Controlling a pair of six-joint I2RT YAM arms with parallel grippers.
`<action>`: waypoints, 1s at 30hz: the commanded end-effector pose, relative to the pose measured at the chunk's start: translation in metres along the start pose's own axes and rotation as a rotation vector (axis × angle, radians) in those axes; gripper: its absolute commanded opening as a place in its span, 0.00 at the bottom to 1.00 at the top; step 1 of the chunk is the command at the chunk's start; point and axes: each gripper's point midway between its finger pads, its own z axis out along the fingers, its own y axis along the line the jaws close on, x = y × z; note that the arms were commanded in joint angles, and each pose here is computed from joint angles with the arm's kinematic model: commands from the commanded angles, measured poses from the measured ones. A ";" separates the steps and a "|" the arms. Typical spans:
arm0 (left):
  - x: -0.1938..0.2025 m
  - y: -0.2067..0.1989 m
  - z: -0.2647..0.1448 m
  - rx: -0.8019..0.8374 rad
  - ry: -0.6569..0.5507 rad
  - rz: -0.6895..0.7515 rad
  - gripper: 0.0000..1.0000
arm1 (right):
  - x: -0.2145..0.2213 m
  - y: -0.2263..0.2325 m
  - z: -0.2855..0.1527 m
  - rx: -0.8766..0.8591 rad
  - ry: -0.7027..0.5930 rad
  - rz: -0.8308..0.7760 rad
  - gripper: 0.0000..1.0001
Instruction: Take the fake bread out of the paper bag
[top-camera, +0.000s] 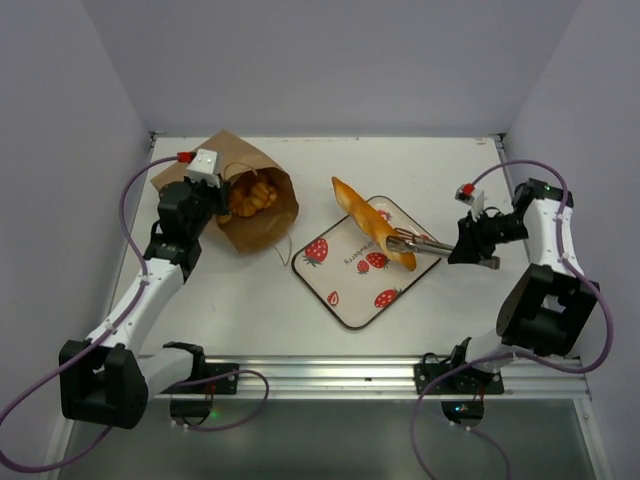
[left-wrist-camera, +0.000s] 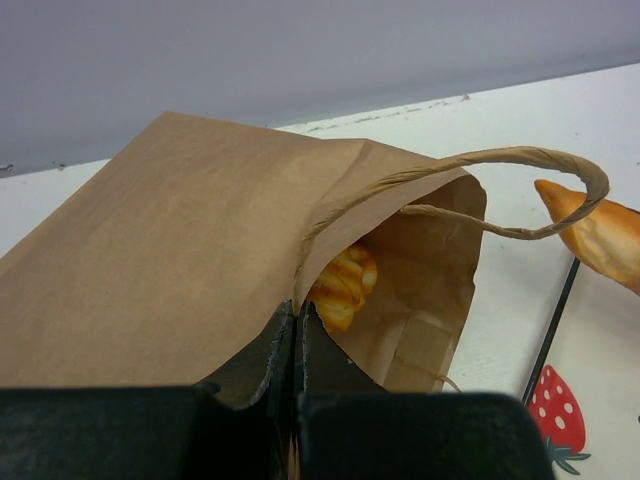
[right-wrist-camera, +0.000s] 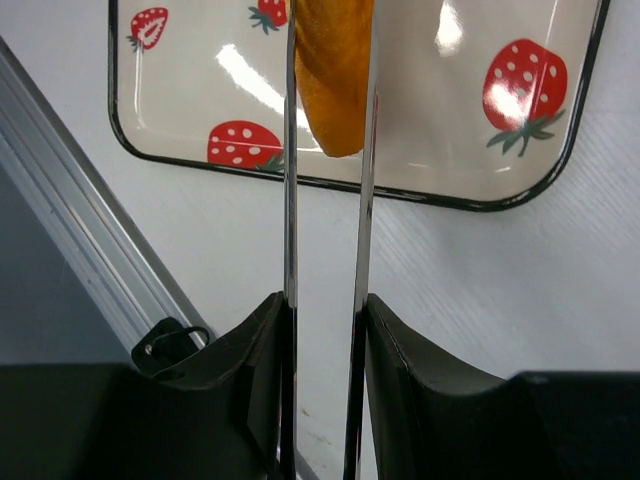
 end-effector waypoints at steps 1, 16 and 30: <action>-0.041 0.011 -0.007 -0.043 -0.112 0.034 0.00 | 0.019 0.051 -0.017 -0.113 0.034 0.114 0.00; -0.017 0.002 -0.040 -0.016 -0.102 0.036 0.00 | 0.037 0.035 -0.041 0.012 0.045 0.189 0.00; -0.020 -0.001 -0.050 -0.008 -0.136 0.039 0.00 | 0.047 0.031 -0.049 0.064 0.118 0.214 0.00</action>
